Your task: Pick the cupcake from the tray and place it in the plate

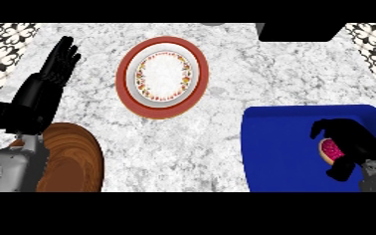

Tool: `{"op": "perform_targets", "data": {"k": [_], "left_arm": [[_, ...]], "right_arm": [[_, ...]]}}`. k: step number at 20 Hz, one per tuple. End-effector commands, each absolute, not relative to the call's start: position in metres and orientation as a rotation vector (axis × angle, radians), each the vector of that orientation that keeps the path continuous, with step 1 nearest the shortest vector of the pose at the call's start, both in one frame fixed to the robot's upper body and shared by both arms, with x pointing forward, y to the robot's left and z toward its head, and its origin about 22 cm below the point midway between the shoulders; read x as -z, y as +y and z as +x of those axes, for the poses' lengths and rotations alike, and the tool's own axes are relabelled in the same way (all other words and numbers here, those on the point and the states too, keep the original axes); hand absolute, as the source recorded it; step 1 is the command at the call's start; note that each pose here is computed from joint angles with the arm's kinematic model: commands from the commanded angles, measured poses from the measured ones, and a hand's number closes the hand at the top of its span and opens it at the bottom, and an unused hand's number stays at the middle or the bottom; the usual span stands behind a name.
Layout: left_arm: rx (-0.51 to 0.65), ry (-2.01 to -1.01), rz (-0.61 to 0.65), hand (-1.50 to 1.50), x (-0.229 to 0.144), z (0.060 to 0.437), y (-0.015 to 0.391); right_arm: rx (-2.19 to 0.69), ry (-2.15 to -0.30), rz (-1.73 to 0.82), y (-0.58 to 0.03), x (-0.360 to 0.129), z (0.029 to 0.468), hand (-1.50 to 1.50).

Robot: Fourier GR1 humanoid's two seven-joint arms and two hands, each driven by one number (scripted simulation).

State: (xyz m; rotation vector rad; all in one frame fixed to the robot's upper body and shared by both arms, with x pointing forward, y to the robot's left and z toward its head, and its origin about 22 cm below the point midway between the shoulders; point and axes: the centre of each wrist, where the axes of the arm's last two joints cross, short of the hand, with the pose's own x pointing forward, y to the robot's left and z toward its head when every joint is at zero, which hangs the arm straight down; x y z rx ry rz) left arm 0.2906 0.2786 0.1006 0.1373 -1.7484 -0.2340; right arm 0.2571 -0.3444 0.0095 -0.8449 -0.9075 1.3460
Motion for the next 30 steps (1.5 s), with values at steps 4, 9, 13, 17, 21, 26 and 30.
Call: {"op": "perform_targets", "data": {"k": [4,9,13,17,21,26,30], "left_arm": [[0.207,-1.743,0.155,0.0,-0.099,0.285,0.288],[0.189,-1.707,0.207,0.0,-0.098,0.284,0.3],[0.197,-1.734,0.197,0.0,-0.106,0.283,0.297],[0.209,-1.732,0.175,0.0,-0.099,0.287,0.297],[0.223,-1.735,0.149,0.0,-0.107,0.282,0.294],[0.248,-1.738,0.132,0.0,-0.093,0.283,0.281],[0.246,-1.749,0.134,0.0,-0.113,0.305,0.275]], "right_arm": [[-1.065,-0.921,-1.08,-0.304,-0.008,0.241,1.5],[-0.705,-0.609,-1.199,-0.286,0.028,0.202,1.5],[-0.553,-0.701,-1.299,-0.223,-0.011,0.189,1.5],[-0.465,-0.87,-1.288,-0.156,-0.055,0.168,1.5],[-0.45,-1.119,-1.272,-0.107,-0.099,0.153,1.5],[-0.4,-1.341,-1.196,-0.074,-0.135,0.155,1.5],[-0.45,-1.357,-1.197,-0.036,-0.129,0.179,1.5]]}}
